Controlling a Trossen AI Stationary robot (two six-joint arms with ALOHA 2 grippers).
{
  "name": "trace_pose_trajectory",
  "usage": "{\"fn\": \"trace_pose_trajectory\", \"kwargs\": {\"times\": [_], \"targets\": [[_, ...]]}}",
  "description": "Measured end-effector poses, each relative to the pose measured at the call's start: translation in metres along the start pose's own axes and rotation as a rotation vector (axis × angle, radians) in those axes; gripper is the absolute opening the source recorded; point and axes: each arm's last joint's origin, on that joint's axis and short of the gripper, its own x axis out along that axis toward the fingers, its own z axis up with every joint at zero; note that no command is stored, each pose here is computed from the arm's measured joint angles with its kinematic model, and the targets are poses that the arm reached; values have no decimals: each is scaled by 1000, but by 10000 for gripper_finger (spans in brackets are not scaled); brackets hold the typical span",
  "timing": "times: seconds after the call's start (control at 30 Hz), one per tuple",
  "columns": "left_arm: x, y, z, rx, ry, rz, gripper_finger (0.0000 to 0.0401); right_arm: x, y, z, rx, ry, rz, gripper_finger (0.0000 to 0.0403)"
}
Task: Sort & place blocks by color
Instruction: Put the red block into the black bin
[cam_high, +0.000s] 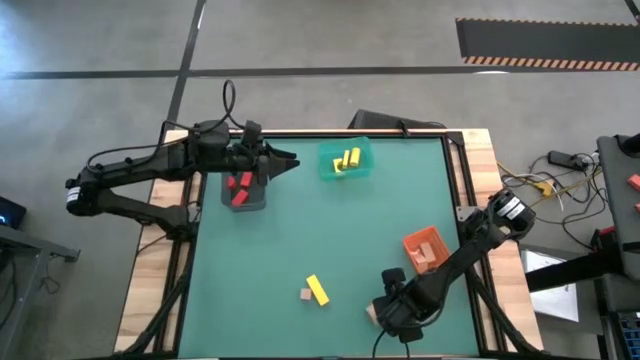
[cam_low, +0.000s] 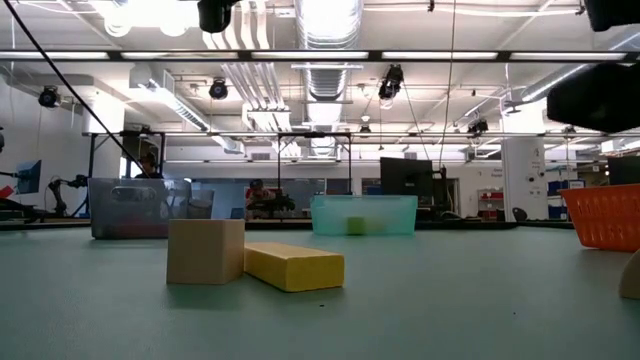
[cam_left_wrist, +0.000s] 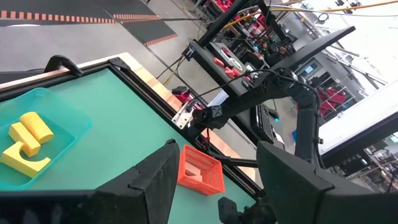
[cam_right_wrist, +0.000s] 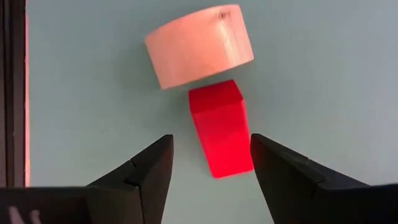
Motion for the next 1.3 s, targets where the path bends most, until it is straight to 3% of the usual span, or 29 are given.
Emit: {"fn": "trace_pose_trajectory", "kwargs": {"times": [0.53,0.83,0.97,1.17,1.3], "targets": [[1,0,0,-1,0,2,199,19,-12,0,10,-77,32,202],[1,1,0,-1,0,5,199,17,-14,2,-17,-84,35,123],[1,1,0,-1,0,6,199,16,-15,2,-15,-80,32,119],[1,1,0,-1,-2,6,199,-4,-27,-10,-4,17,-41,122],[1,0,0,-1,-4,5,199,-35,-40,-13,38,-39,-77,120]]}}
